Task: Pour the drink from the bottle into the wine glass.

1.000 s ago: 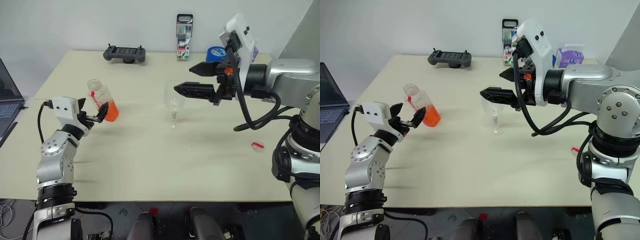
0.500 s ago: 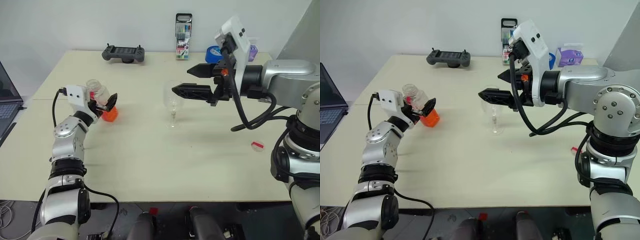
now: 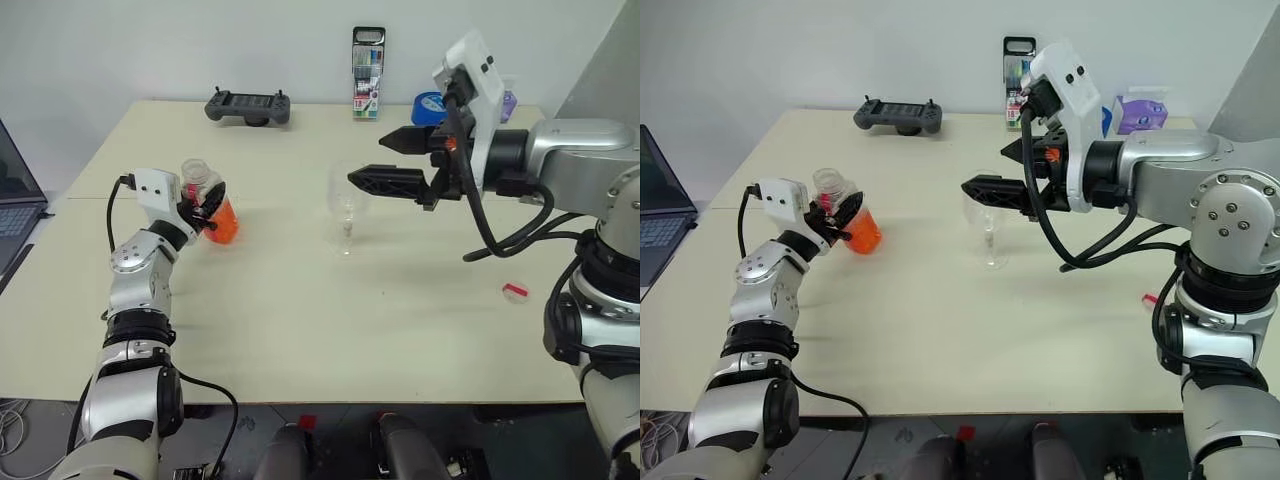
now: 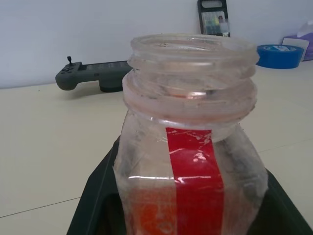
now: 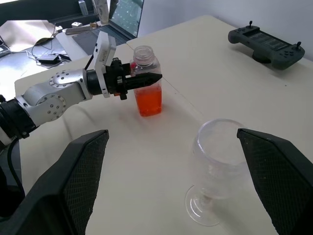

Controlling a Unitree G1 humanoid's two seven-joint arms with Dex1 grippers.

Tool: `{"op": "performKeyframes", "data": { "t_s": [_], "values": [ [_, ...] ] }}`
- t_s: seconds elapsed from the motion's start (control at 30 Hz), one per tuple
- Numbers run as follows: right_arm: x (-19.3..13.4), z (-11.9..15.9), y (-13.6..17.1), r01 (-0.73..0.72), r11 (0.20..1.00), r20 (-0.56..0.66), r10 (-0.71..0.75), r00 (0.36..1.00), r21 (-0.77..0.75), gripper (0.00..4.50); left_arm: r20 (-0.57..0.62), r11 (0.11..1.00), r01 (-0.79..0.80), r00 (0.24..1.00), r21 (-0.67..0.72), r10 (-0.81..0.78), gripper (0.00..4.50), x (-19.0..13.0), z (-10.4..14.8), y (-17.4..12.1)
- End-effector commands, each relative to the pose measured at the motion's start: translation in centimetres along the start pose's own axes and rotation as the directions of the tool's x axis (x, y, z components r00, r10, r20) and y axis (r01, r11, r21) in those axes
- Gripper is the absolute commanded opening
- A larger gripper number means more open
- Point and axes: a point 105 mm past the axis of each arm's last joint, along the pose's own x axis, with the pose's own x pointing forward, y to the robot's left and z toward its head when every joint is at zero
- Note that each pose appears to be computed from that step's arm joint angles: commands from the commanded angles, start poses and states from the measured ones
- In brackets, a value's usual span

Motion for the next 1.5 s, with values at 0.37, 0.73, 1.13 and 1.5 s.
{"op": "performKeyframes", "data": {
  "t_s": [0.37, 0.73, 1.13, 1.5],
  "values": [
    [-6.3, -5.3, -2.5, 0.271, 0.955, 0.186, -0.246, 0.951, -0.120, 4.50, 0.143, 0.893, 0.198, 0.951, 0.404, -0.275, 1.74, 4.6, 10.7, -6.0],
    [-6.8, -10.2, 0.3, 0.288, 0.954, 0.314, -0.250, 0.916, -0.081, 4.50, 0.124, 0.602, 0.167, 0.903, 0.781, -0.411, 1.74, 6.8, 12.8, -11.1],
    [-6.2, -10.3, 0.6, 0.269, 0.960, 0.317, -0.231, 0.920, -0.082, 4.50, 0.042, 0.372, 0.156, 0.881, 0.915, -0.472, 1.74, 8.3, 12.5, -13.7],
    [-5.8, -10.3, 0.5, 0.281, 0.956, 0.317, -0.240, 0.917, -0.088, 4.50, 0.062, 0.228, 0.059, 0.869, 0.972, -0.491, 1.74, 9.0, 13.2, -15.3]
  ]
}}
